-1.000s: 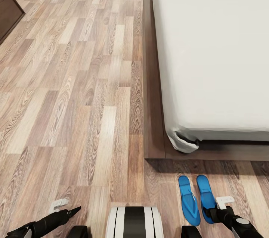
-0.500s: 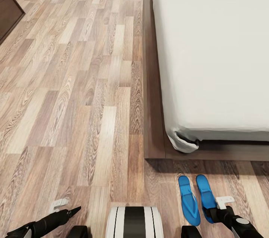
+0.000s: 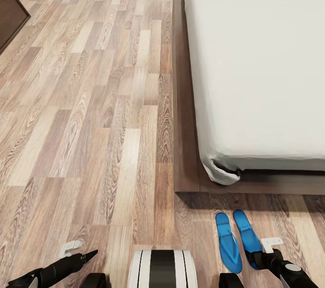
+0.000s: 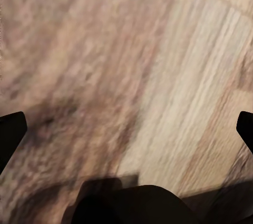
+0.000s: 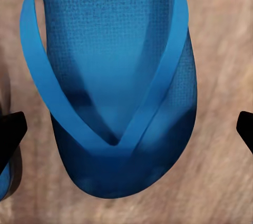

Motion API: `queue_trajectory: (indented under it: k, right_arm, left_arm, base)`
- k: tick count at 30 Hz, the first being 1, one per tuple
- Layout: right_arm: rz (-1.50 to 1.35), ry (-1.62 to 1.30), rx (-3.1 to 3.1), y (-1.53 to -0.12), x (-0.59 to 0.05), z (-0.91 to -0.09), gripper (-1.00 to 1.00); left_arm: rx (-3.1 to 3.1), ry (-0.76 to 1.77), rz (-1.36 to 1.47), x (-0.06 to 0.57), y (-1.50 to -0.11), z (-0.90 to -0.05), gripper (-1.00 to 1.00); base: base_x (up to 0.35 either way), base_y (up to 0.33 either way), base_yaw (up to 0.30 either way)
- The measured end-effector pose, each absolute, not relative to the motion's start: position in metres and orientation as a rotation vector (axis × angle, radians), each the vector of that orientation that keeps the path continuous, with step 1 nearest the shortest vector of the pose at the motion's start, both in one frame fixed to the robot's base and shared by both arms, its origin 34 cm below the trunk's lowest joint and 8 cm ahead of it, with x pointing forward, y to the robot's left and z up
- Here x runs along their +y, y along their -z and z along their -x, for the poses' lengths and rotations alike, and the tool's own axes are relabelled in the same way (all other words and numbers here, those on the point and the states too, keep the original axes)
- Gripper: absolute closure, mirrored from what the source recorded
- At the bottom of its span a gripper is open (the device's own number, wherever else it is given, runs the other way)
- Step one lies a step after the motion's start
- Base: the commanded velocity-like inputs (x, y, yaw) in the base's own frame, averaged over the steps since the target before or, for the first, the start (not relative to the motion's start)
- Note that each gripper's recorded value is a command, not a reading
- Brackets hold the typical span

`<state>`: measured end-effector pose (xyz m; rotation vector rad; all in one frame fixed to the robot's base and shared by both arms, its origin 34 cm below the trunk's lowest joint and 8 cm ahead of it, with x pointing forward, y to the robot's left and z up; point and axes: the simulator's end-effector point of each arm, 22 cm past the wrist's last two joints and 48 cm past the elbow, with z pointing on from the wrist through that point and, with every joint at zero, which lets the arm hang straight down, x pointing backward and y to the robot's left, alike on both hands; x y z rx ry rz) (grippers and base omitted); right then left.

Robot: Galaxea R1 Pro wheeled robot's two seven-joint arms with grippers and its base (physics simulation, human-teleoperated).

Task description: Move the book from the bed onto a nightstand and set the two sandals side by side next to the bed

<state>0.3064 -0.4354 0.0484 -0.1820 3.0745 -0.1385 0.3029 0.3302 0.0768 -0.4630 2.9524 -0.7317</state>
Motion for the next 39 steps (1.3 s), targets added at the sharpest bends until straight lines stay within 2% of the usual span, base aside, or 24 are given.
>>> queue_trajectory:
  k: [39]
  right_arm:
    - [0.134,0.120,2.935,-0.089,-0.436,-0.367,-1.00]
  left_arm:
    - [2.820,0.733,0.393,0.330,-0.116,-0.360,-1.00]
  base:
    - [0.000,0.000,0.000]
